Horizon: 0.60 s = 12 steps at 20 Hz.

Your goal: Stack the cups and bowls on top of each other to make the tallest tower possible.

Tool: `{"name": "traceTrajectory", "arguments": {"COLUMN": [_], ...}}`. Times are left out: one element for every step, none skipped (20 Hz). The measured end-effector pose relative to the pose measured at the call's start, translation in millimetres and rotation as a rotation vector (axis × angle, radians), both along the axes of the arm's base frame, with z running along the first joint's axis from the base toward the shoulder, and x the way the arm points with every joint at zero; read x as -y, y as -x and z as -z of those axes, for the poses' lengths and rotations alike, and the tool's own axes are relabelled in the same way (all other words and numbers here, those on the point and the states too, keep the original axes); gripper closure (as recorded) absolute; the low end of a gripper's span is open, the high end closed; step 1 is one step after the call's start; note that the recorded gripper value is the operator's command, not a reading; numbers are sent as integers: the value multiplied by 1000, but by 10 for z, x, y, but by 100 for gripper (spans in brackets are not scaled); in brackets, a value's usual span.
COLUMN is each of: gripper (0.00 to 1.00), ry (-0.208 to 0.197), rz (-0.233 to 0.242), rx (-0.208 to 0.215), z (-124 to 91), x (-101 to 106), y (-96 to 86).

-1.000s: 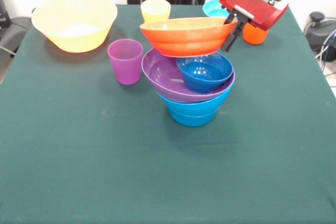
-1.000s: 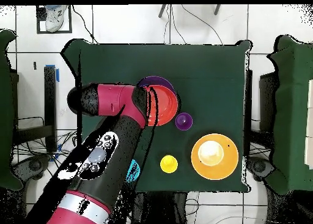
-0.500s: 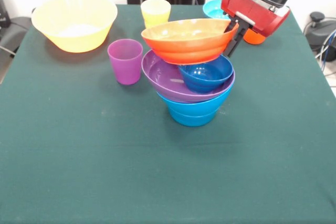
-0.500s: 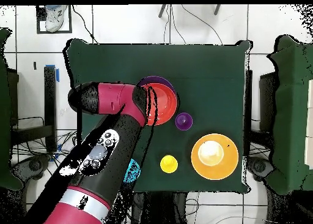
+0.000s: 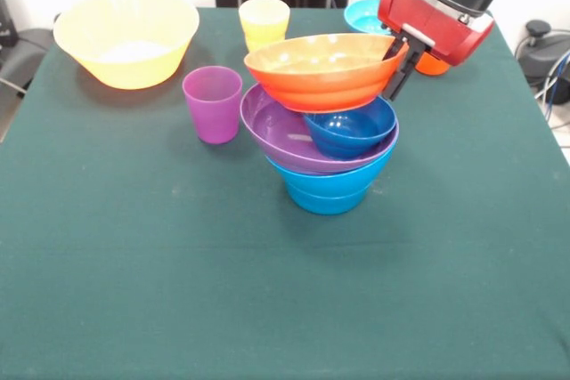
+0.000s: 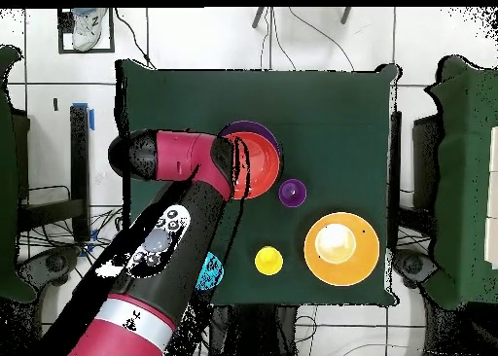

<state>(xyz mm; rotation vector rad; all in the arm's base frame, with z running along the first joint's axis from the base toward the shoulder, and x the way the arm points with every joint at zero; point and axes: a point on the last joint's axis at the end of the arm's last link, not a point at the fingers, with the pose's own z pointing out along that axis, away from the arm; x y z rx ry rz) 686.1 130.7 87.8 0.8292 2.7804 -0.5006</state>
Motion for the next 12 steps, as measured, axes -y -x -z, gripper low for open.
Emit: {"name": "traceTrajectory", "arguments": {"gripper": [100, 100, 100, 100, 100, 100, 100, 100, 100, 100, 100, 100], "ry": [0, 0, -1, -1, -1, -1, -1, -1, -1, -1, -1, 0], "rz": [0, 0, 0, 1, 0, 0, 0, -1, -1, -1, -1, -2], "rx": [0, 0, 0, 0, 0, -1, -1, -1, -2, -1, -1, -1], "z": [1, 2, 3, 4, 6, 10, 11, 13, 15, 16, 16, 15], "x": [-3, -3, -6, -8, -9, -14, -14, -16, -18, -19, -20, -23], "y": [-1, 0, 0, 0, 0, 3, 3, 4, 5, 5, 4, 3]}}
